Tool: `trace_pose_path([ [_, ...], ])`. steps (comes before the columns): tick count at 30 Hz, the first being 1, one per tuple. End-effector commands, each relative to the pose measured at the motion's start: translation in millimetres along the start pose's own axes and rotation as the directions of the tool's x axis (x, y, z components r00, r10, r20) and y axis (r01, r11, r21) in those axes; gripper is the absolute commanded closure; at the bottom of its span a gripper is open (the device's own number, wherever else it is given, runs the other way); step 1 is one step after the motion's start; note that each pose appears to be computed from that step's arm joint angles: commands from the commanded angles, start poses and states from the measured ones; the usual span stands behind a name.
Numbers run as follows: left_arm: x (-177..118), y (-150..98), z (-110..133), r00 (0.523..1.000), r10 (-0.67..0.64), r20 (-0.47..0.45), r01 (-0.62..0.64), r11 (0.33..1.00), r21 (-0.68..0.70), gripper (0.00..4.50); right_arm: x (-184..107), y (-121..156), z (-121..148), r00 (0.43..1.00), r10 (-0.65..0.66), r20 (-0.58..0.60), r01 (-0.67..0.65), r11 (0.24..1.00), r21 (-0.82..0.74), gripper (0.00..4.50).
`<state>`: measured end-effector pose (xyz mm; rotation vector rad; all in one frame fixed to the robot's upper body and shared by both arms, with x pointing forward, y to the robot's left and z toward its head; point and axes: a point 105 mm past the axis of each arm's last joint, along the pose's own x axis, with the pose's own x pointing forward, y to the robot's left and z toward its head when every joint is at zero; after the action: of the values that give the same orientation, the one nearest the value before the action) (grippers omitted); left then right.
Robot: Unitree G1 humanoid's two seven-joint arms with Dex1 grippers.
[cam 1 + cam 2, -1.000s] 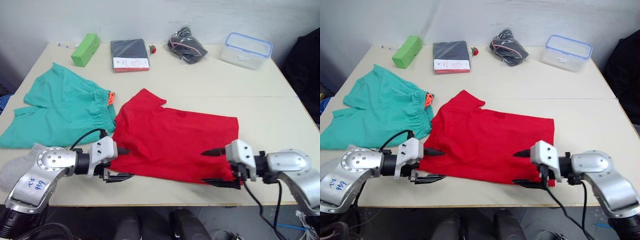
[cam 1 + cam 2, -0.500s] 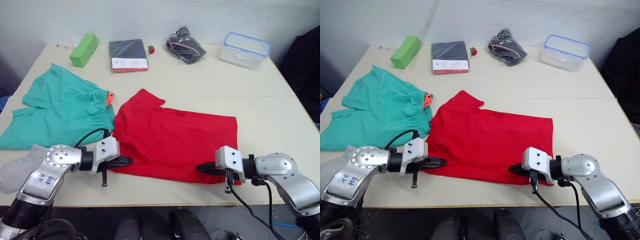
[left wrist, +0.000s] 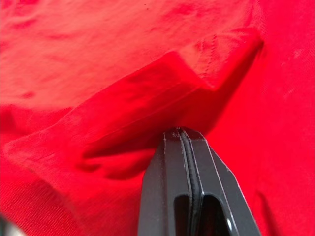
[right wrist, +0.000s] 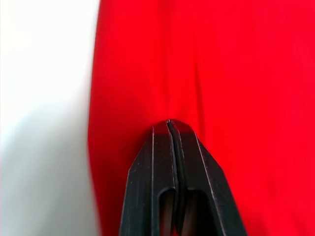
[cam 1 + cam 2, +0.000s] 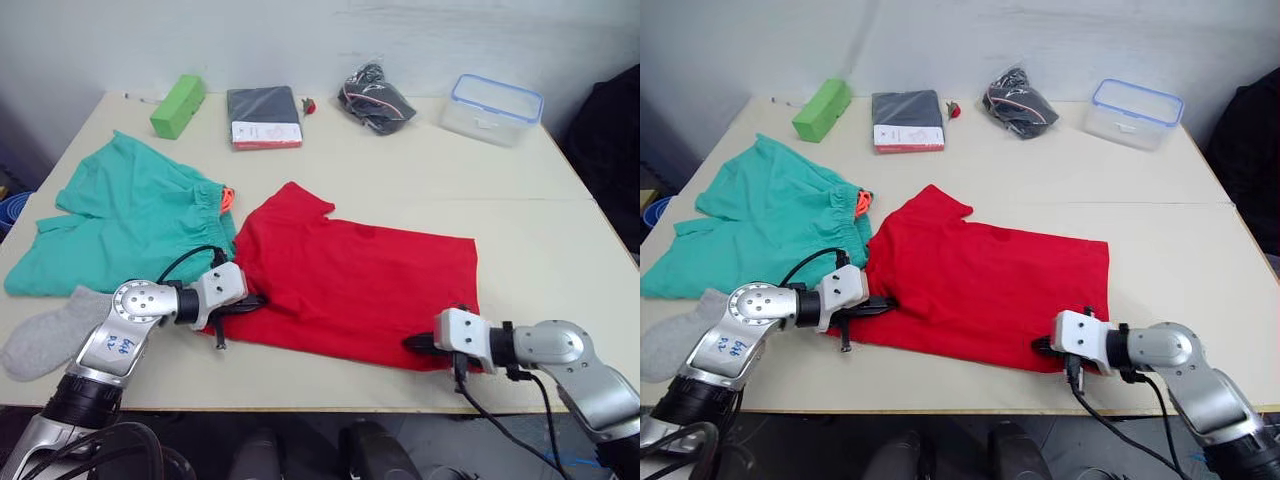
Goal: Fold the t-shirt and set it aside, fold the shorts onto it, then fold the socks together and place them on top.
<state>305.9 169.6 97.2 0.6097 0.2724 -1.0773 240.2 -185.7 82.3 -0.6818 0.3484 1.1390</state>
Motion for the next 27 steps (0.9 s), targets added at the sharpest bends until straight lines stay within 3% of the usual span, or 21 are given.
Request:
trace_pose_path([
  [1,-2,-4,-24,0.996,0.011,-0.086,-0.014,0.999,-0.040,4.49,-32,-3,-31,0.991,-0.060,-0.116,0.067,0.996,0.061,4.49],
  [5,-1,-5,-22,0.997,0.009,-0.075,-0.012,0.999,-0.038,4.49,-57,-2,-47,0.983,-0.103,-0.154,0.119,0.988,0.100,4.49],
  [13,-3,1,-15,0.998,0.029,-0.056,-0.030,0.999,-0.022,4.49,-81,-7,-27,0.985,-0.165,-0.058,0.172,0.973,0.155,4.49],
  [23,1,-10,2,1.000,-0.013,-0.002,0.013,1.000,-0.024,4.49,-26,2,10,0.989,-0.080,0.127,0.060,0.986,0.157,4.49],
  [27,5,-12,-3,1.000,-0.009,-0.014,0.009,1.000,-0.024,4.49,10,15,-1,0.998,-0.038,0.048,0.033,0.994,0.102,4.49],
])
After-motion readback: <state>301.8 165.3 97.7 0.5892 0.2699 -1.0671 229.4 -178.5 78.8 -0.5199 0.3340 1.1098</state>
